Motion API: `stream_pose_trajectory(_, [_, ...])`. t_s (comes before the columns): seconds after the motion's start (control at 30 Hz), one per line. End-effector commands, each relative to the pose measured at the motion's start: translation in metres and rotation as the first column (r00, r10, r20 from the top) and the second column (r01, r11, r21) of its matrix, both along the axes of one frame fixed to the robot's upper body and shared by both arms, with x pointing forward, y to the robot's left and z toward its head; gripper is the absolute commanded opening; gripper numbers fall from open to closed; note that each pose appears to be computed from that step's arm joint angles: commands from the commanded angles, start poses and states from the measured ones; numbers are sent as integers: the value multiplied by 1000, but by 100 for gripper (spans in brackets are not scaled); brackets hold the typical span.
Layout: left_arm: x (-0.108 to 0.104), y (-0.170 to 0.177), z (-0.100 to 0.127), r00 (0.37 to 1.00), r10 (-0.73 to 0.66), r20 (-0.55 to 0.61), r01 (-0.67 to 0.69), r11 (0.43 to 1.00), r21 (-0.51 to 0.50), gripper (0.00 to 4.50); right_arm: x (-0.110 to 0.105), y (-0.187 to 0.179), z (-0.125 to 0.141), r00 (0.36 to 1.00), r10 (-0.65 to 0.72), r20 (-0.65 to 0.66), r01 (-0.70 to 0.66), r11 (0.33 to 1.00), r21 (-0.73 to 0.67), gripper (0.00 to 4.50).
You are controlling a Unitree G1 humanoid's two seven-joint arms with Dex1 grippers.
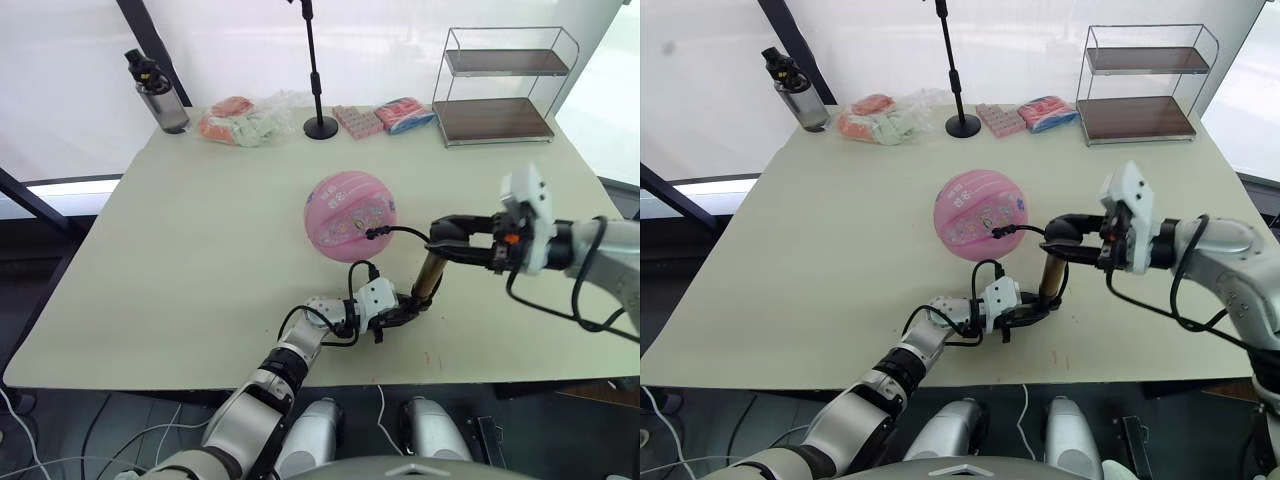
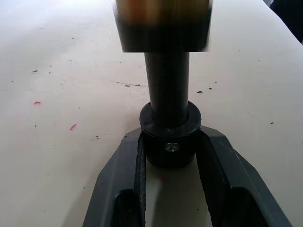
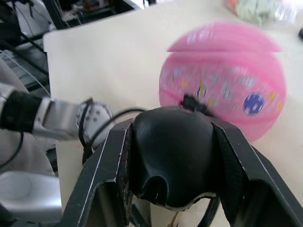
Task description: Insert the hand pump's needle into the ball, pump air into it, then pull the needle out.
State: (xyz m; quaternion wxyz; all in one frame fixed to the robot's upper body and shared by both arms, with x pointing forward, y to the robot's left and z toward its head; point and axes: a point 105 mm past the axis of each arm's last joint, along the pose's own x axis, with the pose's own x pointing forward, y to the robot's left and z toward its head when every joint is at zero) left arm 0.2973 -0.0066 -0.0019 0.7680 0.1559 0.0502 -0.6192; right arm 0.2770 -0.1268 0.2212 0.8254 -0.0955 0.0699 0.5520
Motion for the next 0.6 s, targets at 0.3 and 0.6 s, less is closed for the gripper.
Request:
stream_pose_trajectory(0.3, [-16,13,-33,995,-3,-98,13,995,95,107,-9,-18,86,984,-19,175,10,999,53,169])
stream_pose_trajectory(0.6, [-16,13,-33,995,-7,-97,16,995,95,107,-6,-28,112,978,-70,199,57,996,71,169])
